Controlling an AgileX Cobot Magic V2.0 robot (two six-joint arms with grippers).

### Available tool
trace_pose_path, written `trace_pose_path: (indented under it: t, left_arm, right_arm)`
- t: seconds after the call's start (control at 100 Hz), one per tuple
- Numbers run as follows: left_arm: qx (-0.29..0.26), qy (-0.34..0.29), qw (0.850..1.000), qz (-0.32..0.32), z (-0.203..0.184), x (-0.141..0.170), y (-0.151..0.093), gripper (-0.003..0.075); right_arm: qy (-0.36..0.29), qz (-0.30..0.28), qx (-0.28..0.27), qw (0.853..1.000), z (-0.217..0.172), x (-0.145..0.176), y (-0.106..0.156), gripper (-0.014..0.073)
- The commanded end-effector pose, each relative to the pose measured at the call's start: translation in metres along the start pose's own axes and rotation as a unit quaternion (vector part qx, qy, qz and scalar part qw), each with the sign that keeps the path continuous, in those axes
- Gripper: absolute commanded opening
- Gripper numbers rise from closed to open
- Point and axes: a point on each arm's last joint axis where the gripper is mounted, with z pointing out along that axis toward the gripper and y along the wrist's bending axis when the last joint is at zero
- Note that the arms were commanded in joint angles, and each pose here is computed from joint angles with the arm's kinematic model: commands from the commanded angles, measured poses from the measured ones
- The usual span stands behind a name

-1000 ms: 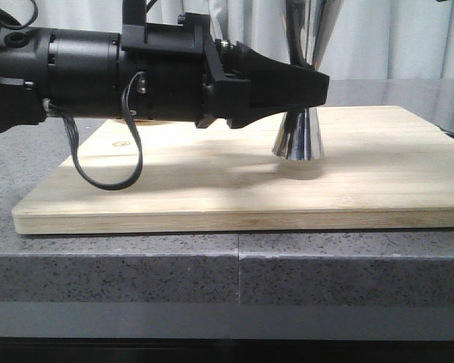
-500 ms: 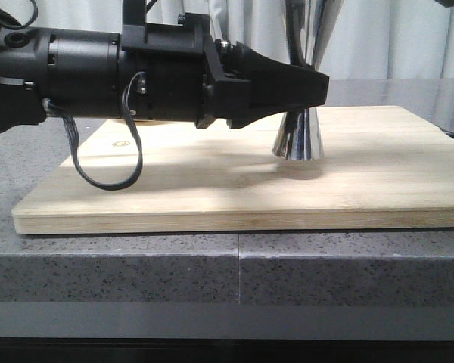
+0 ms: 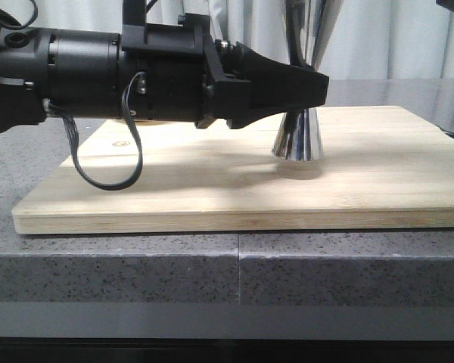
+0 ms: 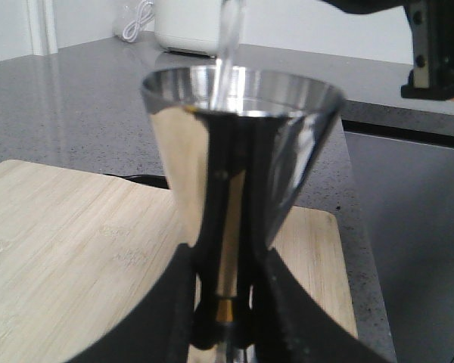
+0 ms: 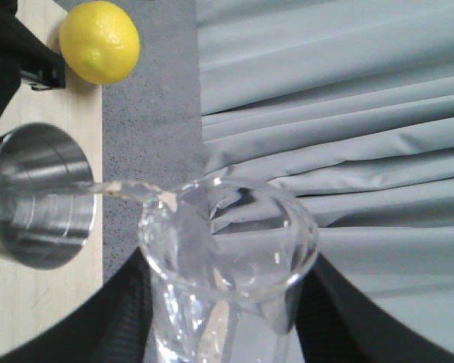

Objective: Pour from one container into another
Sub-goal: 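Tilt the beaker with the right gripper, pouring liquid into the jigger cup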

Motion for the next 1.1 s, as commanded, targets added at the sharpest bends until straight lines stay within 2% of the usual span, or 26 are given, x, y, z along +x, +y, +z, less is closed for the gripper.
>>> trace_pose_path:
  t: [0.0,1.09]
  left_arm:
    - [0.005,-0.069,0.997,0.016,-0.0037,-0.0349,-0.0029,-0.0021]
    - [0.005,-0.069,0.997,0.016,-0.0037,-0.0349,-0.0029,-0.0021]
  right_arm:
    - [-0.013,-0.014,0.030,0.999,-0.0069,-0.0056,-0.0168,0.0150]
    - [-0.010,-0.076,0.021,0.997,-0.0068,-0.0053,-0.0153,0.0150]
